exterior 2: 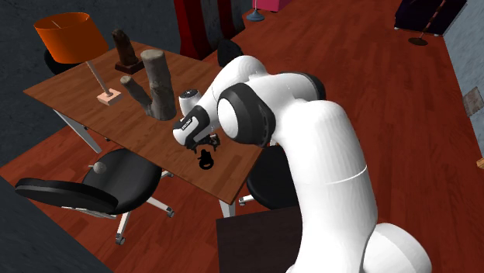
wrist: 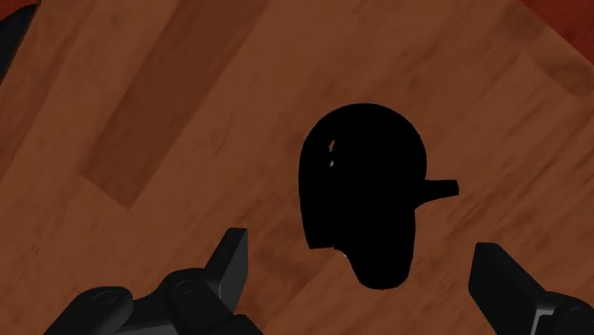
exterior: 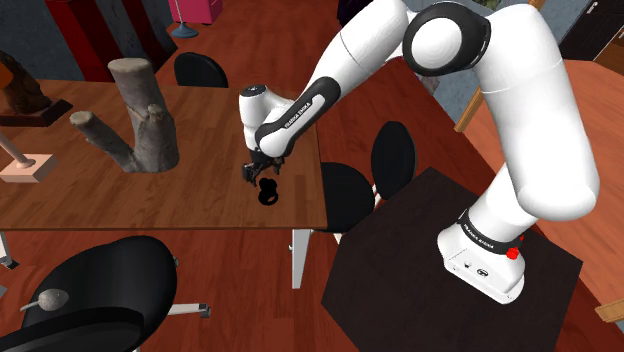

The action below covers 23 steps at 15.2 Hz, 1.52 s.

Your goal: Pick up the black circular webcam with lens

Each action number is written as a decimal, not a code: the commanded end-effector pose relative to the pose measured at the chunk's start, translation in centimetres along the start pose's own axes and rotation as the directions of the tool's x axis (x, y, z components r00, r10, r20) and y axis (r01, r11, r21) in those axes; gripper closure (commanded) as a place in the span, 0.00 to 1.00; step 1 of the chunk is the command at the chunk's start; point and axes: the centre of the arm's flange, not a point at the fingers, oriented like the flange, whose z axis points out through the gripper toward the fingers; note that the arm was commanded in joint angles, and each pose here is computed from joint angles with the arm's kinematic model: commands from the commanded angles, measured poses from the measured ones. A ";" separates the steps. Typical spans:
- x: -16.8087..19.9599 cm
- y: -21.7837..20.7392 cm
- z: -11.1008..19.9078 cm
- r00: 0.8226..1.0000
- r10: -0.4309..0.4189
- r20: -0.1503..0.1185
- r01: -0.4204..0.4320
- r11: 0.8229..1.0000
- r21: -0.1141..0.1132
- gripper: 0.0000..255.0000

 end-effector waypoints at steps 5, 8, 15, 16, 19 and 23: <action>0.0 -0.1 2.4 1.000 0.000 0.000 0.000 1.000 0.000 0.00; 0.1 -0.1 2.4 1.000 0.000 0.000 0.000 1.000 0.000 1.00; 0.0 -0.1 2.4 1.000 0.000 0.000 0.000 1.000 0.000 1.00; 0.0 -0.1 1.9 1.000 0.000 0.000 0.000 1.000 0.000 1.00; 0.0 -0.1 0.3 1.000 0.000 0.000 0.000 1.000 0.000 1.00; -0.1 0.0 -1.8 1.000 0.000 0.000 0.000 1.000 0.000 1.00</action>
